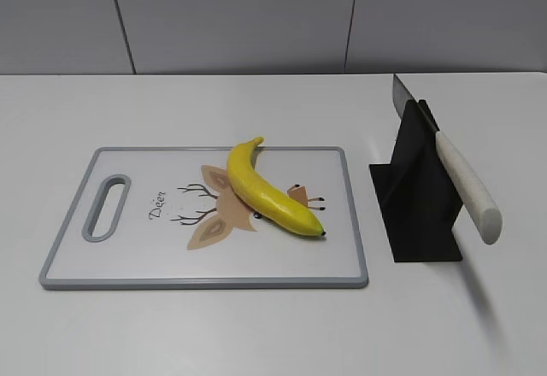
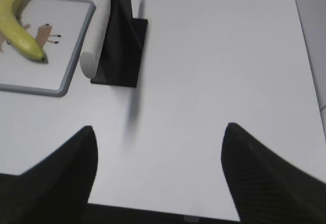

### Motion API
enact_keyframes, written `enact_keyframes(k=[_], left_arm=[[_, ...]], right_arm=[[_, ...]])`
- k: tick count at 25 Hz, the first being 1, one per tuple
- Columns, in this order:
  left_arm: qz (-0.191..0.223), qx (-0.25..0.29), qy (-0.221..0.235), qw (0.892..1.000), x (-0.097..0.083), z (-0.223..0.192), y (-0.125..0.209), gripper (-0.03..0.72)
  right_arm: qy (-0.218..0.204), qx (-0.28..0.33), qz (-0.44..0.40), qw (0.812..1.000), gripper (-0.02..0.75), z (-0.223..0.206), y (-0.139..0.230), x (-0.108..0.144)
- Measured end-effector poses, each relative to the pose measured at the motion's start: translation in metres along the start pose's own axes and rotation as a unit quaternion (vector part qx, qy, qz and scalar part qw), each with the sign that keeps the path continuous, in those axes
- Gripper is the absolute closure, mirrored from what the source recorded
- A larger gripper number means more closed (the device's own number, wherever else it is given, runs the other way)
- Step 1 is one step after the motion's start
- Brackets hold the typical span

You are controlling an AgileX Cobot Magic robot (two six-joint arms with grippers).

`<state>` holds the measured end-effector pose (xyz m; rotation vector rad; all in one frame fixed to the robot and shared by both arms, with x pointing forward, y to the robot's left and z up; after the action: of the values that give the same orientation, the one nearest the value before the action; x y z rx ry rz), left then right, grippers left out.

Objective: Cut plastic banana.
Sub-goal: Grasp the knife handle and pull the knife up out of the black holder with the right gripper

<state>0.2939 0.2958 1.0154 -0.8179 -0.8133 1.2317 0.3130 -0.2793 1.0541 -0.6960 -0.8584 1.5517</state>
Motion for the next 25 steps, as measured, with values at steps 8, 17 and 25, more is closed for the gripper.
enact_keyframes(k=[8, 17, 25], left_arm=[[0.0, 0.0, 0.0, 1.0, 0.0, 0.0, 0.0, 0.132], [0.0, 0.0, 0.0, 1.0, 0.0, 0.0, 0.0, 0.132], [0.0, 0.0, 0.0, 1.0, 0.0, 0.0, 0.0, 0.132]], right_arm=[[-0.007, 0.122, -0.008, 0.992, 0.15, -0.02, -0.026, -0.001], [-0.032, 0.203, -0.029, 0.978, 0.15, -0.058, -0.047, 0.003], [-0.04, 0.27, -0.036, 0.961, 0.15, -0.1, -0.061, 0.001]])
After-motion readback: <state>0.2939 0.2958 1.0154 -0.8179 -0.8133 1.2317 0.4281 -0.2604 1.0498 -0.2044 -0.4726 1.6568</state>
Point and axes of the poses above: a point on each arm's last joint axis where the gripper is mounted, z pointing back along that axis away from the gripper, x along the wrist's bending axis when the last joint is at zero, y = z × x, the point moved 7 cm from there along -z, pointing out along that axis toward the gripper, and after that the axes turned 1 degree about z, right-handed, at the moved point
